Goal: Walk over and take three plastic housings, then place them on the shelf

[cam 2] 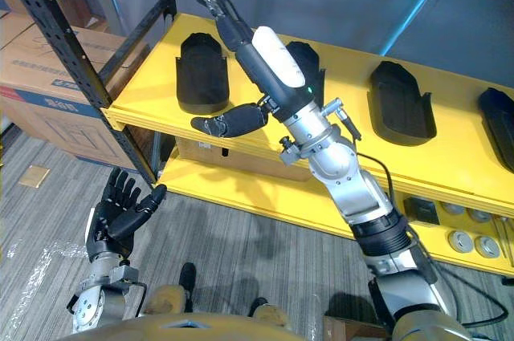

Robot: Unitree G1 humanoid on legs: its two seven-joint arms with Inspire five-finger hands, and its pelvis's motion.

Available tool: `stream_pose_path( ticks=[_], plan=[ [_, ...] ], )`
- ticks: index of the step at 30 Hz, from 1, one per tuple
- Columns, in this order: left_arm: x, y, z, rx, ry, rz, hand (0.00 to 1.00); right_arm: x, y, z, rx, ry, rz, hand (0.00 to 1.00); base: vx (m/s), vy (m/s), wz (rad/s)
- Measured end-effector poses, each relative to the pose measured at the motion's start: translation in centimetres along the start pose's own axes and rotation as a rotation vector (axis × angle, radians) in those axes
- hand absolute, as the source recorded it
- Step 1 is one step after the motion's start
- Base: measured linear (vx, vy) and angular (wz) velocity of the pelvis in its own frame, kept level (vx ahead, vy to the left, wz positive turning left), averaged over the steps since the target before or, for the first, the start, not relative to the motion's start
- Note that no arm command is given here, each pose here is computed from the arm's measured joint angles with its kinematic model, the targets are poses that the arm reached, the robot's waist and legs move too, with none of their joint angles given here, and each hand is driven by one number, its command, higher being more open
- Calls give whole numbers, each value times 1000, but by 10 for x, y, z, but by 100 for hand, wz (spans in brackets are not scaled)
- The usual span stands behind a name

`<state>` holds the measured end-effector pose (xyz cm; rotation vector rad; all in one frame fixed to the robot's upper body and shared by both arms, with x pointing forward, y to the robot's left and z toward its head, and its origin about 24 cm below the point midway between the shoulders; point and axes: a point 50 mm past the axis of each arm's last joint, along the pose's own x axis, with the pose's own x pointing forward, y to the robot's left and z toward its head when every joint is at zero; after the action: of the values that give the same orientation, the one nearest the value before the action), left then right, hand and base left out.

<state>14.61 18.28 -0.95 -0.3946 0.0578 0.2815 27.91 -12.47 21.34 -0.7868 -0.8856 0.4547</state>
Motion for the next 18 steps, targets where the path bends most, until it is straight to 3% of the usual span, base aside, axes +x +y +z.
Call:
stream_pose_path(
  ticks=[7, 12, 18],
  plan=[
    [4, -8, -1, -10, 2, -16, 100, 15, 35, -42, -60, 141, 281, 100, -10, -6, 8],
    [5, -7, -1, -7, 1, 0, 100, 19, 34, -73, -128, 265, 370, 100, -7, -6, 22],
    [5, -7, -2, 0, 14, -20, 100, 30, 29, -83, -216, 297, 424, 100, -11, -12, 12]
  ],
)
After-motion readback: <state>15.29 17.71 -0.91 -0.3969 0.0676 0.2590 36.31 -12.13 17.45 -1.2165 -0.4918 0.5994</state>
